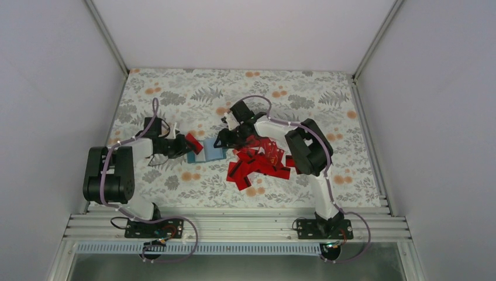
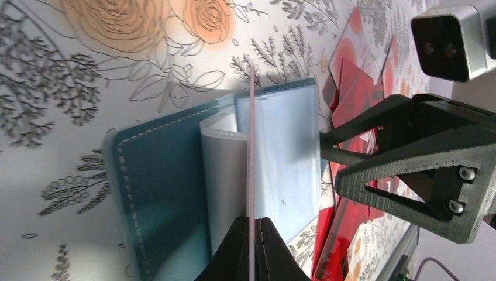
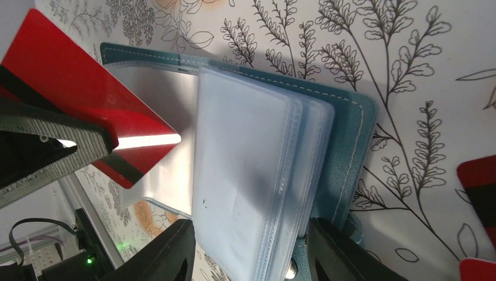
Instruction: Put the credit cards into the card holder
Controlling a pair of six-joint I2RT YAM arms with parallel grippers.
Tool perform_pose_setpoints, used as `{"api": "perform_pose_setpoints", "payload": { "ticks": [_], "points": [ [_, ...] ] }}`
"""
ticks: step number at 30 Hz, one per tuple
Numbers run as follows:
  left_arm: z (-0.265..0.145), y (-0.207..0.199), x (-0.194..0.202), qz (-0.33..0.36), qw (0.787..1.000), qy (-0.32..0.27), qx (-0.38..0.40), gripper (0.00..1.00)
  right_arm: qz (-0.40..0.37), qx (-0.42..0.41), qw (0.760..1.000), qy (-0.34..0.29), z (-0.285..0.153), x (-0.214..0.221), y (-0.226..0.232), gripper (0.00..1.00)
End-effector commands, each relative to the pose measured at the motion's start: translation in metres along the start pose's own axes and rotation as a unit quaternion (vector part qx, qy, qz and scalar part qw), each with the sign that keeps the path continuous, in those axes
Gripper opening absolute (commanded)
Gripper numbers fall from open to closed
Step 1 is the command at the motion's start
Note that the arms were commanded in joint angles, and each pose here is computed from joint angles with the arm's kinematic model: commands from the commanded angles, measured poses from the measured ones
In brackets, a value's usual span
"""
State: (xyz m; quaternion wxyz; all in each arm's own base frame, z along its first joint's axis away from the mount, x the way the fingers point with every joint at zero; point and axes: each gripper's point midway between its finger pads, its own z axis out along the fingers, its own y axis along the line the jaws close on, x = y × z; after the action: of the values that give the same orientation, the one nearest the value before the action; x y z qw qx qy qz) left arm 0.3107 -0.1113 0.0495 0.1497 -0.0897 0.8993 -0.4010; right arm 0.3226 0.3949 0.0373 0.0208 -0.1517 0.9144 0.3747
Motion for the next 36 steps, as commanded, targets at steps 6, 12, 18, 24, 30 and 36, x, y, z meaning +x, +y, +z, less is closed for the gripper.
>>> {"api": "perform_pose_setpoints", "payload": {
  "ticks": [6, 12, 18, 24, 30, 36],
  "points": [
    [0.011, -0.011, -0.005, 0.040, 0.998, 0.010, 0.053, 0.02, 0.021, 0.021, 1.000, 0.009, 0.003, 0.011, -0.018, 0.50],
    [0.014, -0.006, -0.001, 0.039, 0.998, 0.020, 0.047, 0.02, 0.022, 0.020, 0.999, 0.014, 0.005, 0.016, -0.020, 0.49],
    [0.020, -0.006, 0.003, 0.037, 0.997, 0.035, 0.057, 0.02, 0.024, 0.017, 0.999, 0.015, 0.006, 0.016, -0.020, 0.49],
    [0.023, -0.006, 0.008, 0.032, 0.996, 0.046, 0.068, 0.02, 0.027, 0.010, 0.999, 0.016, 0.008, 0.015, -0.019, 0.49],
    [0.024, -0.003, 0.012, 0.025, 0.996, 0.053, 0.065, 0.02, 0.029, 0.010, 0.999, 0.018, 0.010, 0.016, -0.021, 0.49],
    [0.028, -0.003, 0.024, 0.006, 0.994, 0.077, 0.077, 0.03, 0.030, 0.007, 0.999, 0.022, 0.013, 0.017, -0.021, 0.49]
  ]
}}
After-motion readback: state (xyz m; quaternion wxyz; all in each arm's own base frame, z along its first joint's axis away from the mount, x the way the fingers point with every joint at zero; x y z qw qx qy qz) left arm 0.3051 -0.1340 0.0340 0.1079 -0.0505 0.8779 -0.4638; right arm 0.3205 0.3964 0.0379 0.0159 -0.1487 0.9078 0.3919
